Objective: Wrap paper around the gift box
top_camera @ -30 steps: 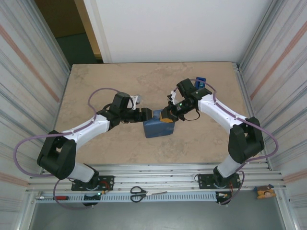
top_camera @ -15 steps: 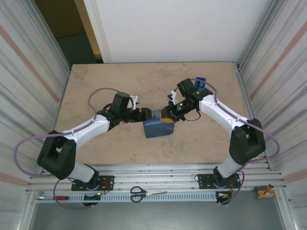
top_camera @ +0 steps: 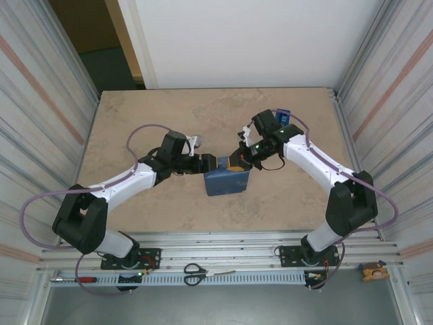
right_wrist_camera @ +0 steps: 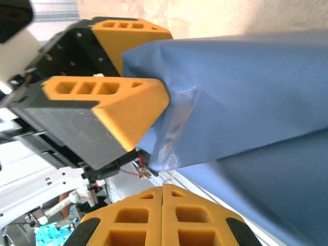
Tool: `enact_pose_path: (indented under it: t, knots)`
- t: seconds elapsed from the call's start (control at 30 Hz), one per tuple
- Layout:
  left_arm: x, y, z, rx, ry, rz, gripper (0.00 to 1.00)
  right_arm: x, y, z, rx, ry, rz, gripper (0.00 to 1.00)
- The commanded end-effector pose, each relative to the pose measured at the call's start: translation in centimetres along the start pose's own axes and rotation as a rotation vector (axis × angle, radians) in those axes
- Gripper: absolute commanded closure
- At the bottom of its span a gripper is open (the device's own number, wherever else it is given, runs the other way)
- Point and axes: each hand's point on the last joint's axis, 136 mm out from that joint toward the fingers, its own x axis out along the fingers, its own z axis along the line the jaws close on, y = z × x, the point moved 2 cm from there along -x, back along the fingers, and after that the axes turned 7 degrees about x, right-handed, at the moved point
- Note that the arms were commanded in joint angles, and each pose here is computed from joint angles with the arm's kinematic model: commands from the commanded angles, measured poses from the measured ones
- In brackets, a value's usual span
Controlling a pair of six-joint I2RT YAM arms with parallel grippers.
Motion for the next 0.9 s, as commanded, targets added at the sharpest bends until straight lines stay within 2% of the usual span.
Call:
enact_pose_path:
  t: [0.0,0.2,0.33,0.6,0.73,0.87]
  knots:
    - [0.7,4.4,2.7,-0.022,-0.106,0.145,0.32,-2.5,0.5,2.5,-0.028,-0.064,-0.038,0.97]
    - [0.8,4.5,2.6,-0.022,-0.107,0.149,0.32,-3.1,0.6,3.6,-0.041,-0.105,-0.046,0.97]
    - [0.9,4.5,2.5,-0.017,-0.104,0.151,0.32,-3.0,-0.5,4.6,-0.039,-0.151,-0.075,0.98]
    - [1.1,4.5,2.3,-0.014,-0.098,0.157,0.32,-2.0,-2.4,6.2,-0.038,-0.251,-0.060,0.99]
    - [1.2,4.4,2.3,-0.013,-0.096,0.158,0.32,-0.7,-2.4,4.7,-0.004,-0.230,-0.020,0.99]
    - [1.2,4.4,2.2,-0.012,-0.093,0.156,0.32,0.6,-1.1,1.0,0.048,-0.123,0.022,0.99]
